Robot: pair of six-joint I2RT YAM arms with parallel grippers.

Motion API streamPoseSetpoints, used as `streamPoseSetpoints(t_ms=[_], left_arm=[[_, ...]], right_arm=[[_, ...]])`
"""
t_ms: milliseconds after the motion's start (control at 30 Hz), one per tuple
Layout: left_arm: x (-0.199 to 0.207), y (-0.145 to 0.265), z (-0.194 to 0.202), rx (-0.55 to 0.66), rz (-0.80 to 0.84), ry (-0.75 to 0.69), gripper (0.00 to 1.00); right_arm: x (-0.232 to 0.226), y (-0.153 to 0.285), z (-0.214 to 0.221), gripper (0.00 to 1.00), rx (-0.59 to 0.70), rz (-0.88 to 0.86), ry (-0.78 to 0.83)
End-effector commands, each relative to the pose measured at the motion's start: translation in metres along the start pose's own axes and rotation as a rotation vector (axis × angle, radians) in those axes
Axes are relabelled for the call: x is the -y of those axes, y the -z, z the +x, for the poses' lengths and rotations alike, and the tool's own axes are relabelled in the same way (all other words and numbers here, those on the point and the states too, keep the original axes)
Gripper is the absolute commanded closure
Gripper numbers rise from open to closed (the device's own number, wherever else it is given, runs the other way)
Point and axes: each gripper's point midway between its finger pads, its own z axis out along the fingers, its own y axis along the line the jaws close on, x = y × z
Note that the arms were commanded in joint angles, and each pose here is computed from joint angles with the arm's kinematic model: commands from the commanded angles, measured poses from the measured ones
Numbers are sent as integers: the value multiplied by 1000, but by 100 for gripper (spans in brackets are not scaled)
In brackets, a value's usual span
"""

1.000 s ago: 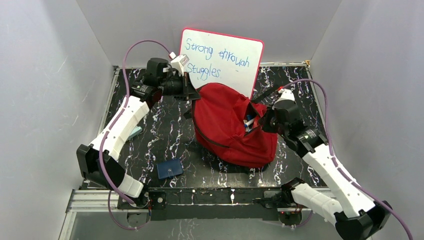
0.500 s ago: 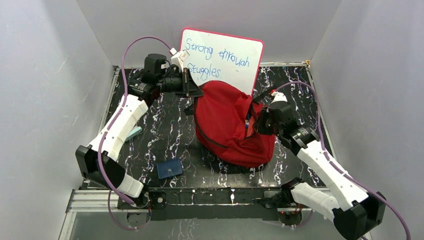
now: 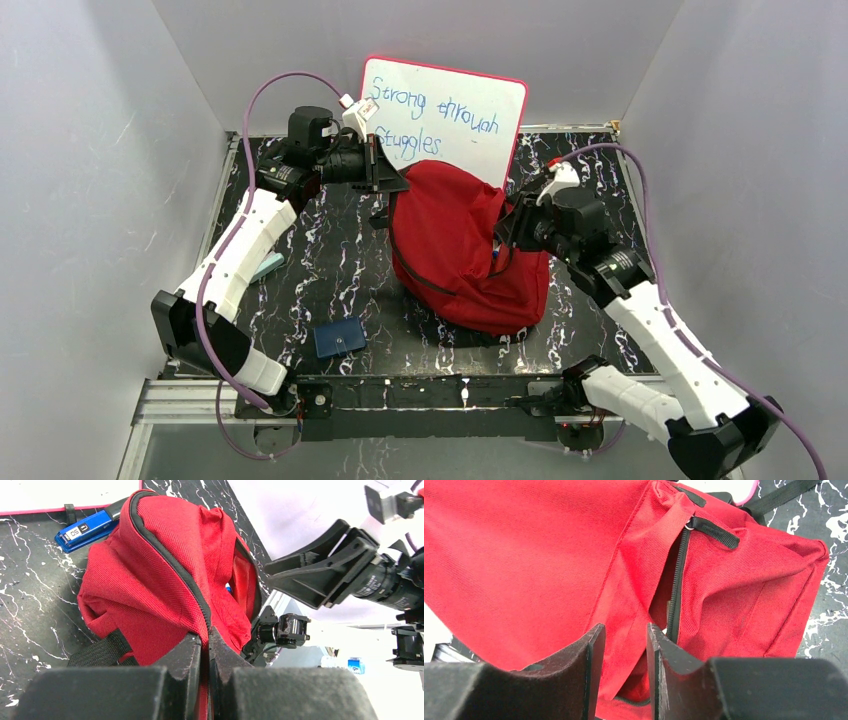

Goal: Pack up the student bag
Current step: Adjust the student bag at the center of the board.

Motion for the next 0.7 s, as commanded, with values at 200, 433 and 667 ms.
streamPoseSetpoints(t_ms=[200,433,667], left_arm=[[44,23,-43,156,127,-144,100],[43,22,-42,154,132,-140,100],[43,21,-41,152,133,-139,100]], right_arm=[[1,-32,-15,50,6,46,-6],[6,-46,-8,49,2,60,-28],[-4,-58,-5,49,-23,8,-44]])
